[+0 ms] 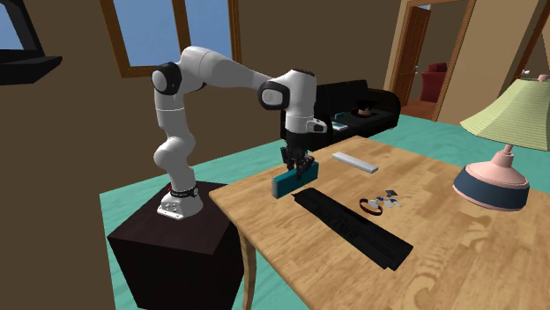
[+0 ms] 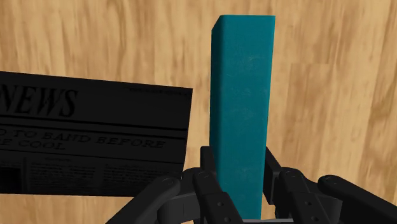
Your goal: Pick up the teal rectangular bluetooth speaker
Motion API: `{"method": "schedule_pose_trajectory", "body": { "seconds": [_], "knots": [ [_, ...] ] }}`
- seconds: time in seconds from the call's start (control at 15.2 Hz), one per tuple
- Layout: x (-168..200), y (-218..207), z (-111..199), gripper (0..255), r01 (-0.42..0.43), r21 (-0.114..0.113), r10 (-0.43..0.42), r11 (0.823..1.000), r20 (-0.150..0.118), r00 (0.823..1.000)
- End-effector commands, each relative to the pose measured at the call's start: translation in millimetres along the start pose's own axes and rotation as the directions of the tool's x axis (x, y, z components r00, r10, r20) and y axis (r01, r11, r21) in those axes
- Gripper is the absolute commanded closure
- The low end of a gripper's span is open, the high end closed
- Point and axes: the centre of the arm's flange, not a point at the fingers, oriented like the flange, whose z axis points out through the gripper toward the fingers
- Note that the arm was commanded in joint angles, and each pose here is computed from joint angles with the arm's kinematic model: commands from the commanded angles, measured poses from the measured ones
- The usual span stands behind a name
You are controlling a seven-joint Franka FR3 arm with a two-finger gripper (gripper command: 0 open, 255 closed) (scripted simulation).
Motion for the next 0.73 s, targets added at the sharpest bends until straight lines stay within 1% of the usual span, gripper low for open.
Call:
{"method": "schedule_pose_trajectory", "body": {
  "seconds": [0.0, 0.53, 0.66],
  "knots": [
    [-1, 0, -11, 255, 0.0, 0.0, 0.0, 1.0, 0.0, 1.0],
    [-4, 1, -53, 255, 0.0, 0.0, 0.0, 1.0, 0.0, 1.0],
    [-4, 1, -54, 255, 0.0, 0.0, 0.0, 1.0, 0.0, 1.0]
  ]
}}
